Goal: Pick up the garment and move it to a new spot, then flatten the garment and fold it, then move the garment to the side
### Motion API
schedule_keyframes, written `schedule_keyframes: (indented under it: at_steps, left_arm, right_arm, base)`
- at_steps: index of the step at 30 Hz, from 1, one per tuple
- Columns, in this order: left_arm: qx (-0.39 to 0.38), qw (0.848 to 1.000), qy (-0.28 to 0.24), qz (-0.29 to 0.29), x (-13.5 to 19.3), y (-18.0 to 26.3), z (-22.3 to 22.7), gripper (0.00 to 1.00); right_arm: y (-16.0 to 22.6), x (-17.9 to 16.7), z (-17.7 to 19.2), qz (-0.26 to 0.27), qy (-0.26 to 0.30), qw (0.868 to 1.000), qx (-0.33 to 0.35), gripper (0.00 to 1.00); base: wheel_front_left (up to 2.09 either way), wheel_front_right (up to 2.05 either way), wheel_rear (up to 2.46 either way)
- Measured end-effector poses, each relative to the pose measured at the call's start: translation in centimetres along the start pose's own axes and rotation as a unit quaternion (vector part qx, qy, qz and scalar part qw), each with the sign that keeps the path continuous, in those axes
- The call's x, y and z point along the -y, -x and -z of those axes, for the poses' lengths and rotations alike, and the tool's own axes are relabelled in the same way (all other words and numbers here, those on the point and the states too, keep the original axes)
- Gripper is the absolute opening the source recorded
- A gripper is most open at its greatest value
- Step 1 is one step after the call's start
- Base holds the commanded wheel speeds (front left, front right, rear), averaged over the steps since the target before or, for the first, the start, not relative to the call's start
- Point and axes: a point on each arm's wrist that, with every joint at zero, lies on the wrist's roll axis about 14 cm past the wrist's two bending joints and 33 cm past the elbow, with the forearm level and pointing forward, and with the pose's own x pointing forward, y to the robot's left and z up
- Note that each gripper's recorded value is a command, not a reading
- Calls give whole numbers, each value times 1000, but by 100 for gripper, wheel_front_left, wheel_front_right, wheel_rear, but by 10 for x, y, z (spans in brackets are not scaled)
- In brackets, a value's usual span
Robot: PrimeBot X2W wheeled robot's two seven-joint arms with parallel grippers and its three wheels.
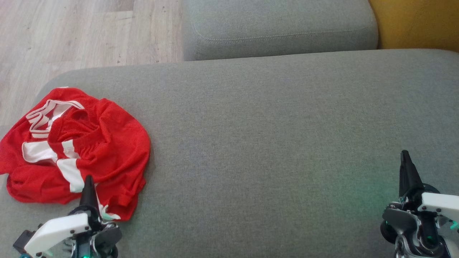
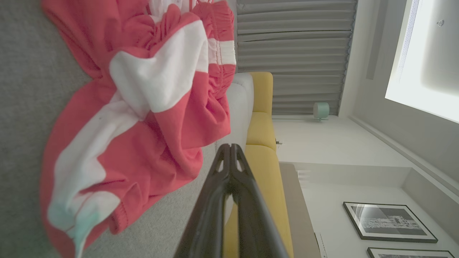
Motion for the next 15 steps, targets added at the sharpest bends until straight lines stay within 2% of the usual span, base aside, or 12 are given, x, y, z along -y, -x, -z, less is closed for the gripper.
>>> schedule_keyframes:
  at_steps: [7, 8, 9, 10, 15]
  left_arm:
    - [0, 1000, 0, 0, 0, 0, 0, 0]
    - [0, 1000, 0, -1, -1, 0, 0, 100]
    - [-1, 1000, 1, -9, -6, 1, 1, 0]
    - [-2, 1000, 2, -20, -13, 4, 2, 100]
    - [0, 996, 8, -83, -56, 27, 3, 100]
  right_arm:
    - [0, 0, 0, 0, 0, 1000, 0, 0]
    - [0, 1, 0, 1, 0, 1000, 0, 100]
    - [1, 5, 0, 8, -1, 1000, 0, 0]
    - [4, 13, 0, 20, -2, 1000, 0, 100]
    - [27, 56, -1, 83, -5, 997, 3, 100]
  base:
    - [0, 0, 0]
    - [0, 0, 0]
    - [0, 0, 0]
    - [0, 0, 0]
    - [0, 0, 0]
